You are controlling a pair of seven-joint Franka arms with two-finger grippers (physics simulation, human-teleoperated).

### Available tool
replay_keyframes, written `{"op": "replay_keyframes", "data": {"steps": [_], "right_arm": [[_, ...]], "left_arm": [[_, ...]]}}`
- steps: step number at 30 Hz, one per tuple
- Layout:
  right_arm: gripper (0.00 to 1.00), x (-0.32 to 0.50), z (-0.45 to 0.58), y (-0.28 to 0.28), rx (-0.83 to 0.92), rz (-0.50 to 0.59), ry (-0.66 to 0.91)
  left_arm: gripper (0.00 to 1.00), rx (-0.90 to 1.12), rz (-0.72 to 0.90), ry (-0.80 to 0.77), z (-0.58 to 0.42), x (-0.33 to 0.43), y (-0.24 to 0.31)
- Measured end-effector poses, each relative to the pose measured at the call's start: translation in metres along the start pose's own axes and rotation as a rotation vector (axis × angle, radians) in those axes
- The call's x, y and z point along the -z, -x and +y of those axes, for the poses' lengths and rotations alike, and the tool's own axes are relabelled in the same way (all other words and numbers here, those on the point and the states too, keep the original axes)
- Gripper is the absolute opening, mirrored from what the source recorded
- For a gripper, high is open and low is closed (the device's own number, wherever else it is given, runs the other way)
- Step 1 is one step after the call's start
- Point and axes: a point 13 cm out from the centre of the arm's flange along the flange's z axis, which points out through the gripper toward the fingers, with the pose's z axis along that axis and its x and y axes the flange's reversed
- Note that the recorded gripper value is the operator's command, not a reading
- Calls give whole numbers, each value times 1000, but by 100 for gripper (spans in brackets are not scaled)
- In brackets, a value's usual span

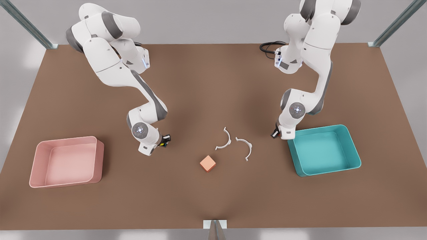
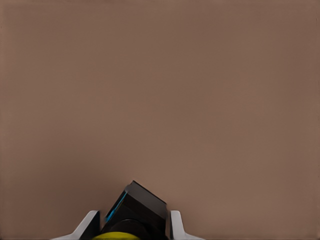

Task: Place the red button in the blue storage box with the left arm, and place the yellow button in the pink storage box with the right arm

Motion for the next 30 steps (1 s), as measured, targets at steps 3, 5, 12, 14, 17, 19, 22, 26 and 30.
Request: {"op": "replay_keyframes", "data": {"steps": [3, 5, 12, 14, 17, 19, 22, 26, 30], "right_arm": [[63, 23, 1, 6, 9, -31, -9], [55, 16, 3, 0, 15, -14, -9], [52, 22, 2, 1, 26, -19, -8], [52, 64, -11, 11, 13, -79, -24], [52, 125, -91, 12, -92, -143, -45], [52, 151, -155, 0, -173, -162, -48], [52, 190, -265, -28, -284, -191, -66], [52, 215, -371, -77, -340, -171, -92], [55, 180, -432, -90, -308, -117, -87]], "left_arm": [[50, 3, -1, -1, 0, 2, 0], [50, 5, -17, -32, -18, 28, 10], [50, 92, -61, -127, -28, 180, 99], [50, 112, -46, -101, -4, 190, 119], [50, 171, -11, -66, 51, 188, 167], [50, 204, 10, -53, 88, 184, 202], [50, 174, 33, -28, 98, 161, 240], [50, 77, 84, 18, 88, 109, 250], [50, -19, 124, 49, 75, 63, 238]]}}
